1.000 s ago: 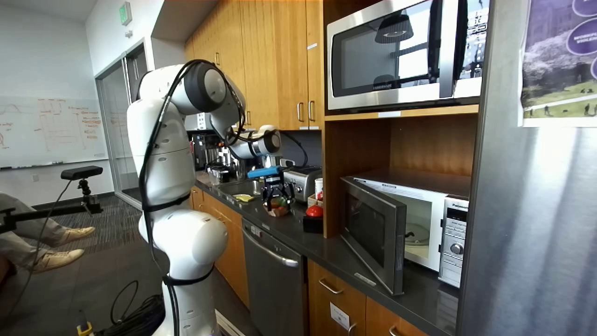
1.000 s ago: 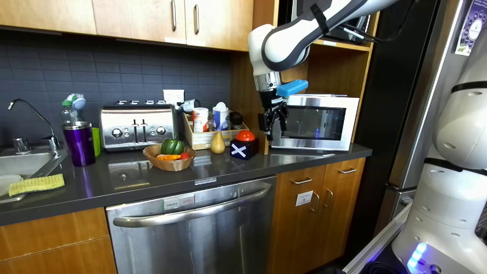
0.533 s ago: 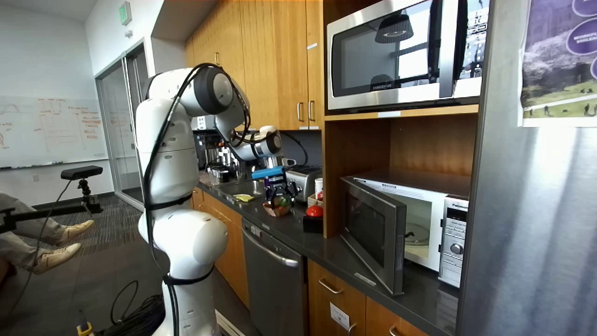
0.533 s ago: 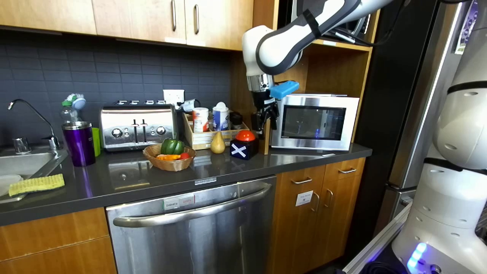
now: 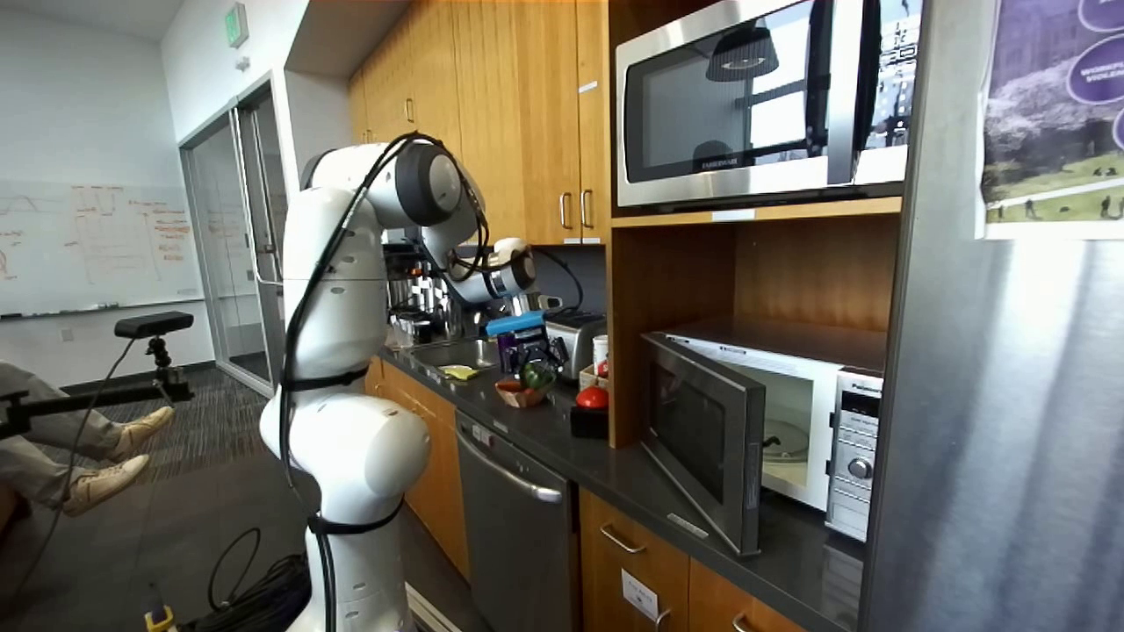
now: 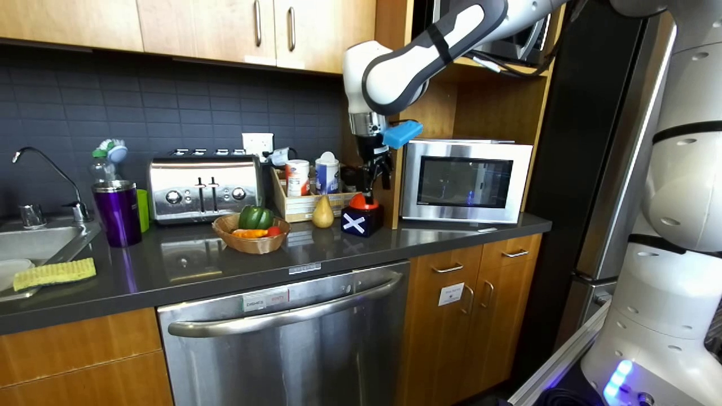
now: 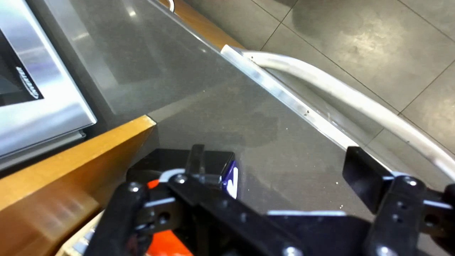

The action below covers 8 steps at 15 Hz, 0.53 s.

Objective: Press the red button

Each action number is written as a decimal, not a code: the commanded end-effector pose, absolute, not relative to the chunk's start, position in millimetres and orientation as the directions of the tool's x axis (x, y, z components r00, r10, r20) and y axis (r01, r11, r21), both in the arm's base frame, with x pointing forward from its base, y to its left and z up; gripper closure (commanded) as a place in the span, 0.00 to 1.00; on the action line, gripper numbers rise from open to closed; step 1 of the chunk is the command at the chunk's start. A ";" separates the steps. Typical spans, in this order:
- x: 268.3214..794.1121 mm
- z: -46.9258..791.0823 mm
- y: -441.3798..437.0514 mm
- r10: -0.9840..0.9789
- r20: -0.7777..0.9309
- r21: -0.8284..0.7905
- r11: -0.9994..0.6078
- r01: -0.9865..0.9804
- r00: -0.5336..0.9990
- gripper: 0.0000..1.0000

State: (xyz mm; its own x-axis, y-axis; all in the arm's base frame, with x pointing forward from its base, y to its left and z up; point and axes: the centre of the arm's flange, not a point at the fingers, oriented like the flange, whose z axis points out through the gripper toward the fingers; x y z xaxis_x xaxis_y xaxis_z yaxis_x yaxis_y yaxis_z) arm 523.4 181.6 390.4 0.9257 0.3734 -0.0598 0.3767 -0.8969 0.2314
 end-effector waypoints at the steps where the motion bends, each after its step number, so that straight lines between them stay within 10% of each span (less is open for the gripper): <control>1: 550.9 387.4 188.8 0.412 -0.039 0.259 -0.876 0.407 0.910 0.00; 8: 582.0 384.7 181.9 0.420 0.010 0.302 -0.866 0.397 0.908 0.00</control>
State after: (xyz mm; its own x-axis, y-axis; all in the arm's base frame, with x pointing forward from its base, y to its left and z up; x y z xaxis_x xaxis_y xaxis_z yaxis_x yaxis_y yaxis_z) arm 564.3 181.8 382.4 0.9127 0.4083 -0.0149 0.3962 -0.8756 0.2762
